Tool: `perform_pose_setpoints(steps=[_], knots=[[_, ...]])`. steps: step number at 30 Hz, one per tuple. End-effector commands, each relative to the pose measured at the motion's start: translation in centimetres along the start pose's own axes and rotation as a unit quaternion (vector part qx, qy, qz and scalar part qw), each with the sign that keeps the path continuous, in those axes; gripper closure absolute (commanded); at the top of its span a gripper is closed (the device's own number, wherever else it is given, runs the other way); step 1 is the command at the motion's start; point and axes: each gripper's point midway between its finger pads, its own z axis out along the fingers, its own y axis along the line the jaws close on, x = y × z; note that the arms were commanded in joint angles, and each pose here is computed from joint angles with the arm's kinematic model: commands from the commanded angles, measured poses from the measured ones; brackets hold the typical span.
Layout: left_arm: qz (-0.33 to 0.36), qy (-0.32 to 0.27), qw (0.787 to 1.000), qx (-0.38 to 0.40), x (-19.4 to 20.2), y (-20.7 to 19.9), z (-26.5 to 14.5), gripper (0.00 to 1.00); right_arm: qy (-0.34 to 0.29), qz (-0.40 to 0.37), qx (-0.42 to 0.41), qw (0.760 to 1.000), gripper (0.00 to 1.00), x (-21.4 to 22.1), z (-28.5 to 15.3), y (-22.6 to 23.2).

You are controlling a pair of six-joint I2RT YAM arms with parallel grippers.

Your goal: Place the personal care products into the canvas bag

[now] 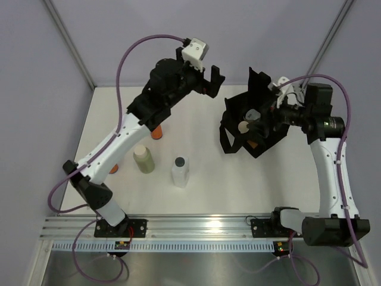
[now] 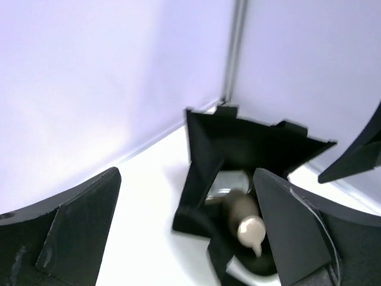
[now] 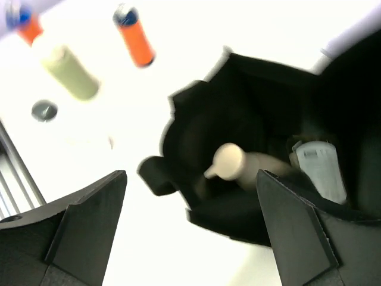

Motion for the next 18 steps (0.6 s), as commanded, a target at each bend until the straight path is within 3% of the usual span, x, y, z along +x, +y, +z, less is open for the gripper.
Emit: perform_pose_setpoints(steps=[1, 5, 9, 12, 18], knots=[[0.007, 0.078, 0.996, -0.041, 4.1, 2.1, -4.4, 0.01, 0.093, -0.113, -0.026, 0.989, 0.01, 1.0, 1.9, 3.7], [0.048, 0.126, 0.988, -0.07, 8.3, 3.8, -10.2, 0.01, 0.166, -0.161, 0.061, 0.971, 0.0, 2.8, 3.6, 2.2], [0.074, 0.156, 0.98, -0.099, 12.1, 5.3, -15.1, 0.01, 0.246, -0.207, 0.142, 0.936, 0.0, 4.7, 4.2, -0.2], [0.088, 0.172, 0.974, -0.122, 15.0, 6.3, -17.8, 0.01, 0.291, -0.233, 0.168, 0.913, 0.0, 6.3, 5.2, -1.3], [0.095, 0.168, 0.967, -0.165, 17.3, 7.9, -20.9, 0.01, 0.325, -0.219, 0.144, 0.909, 0.12, 8.4, 7.4, -0.9]])
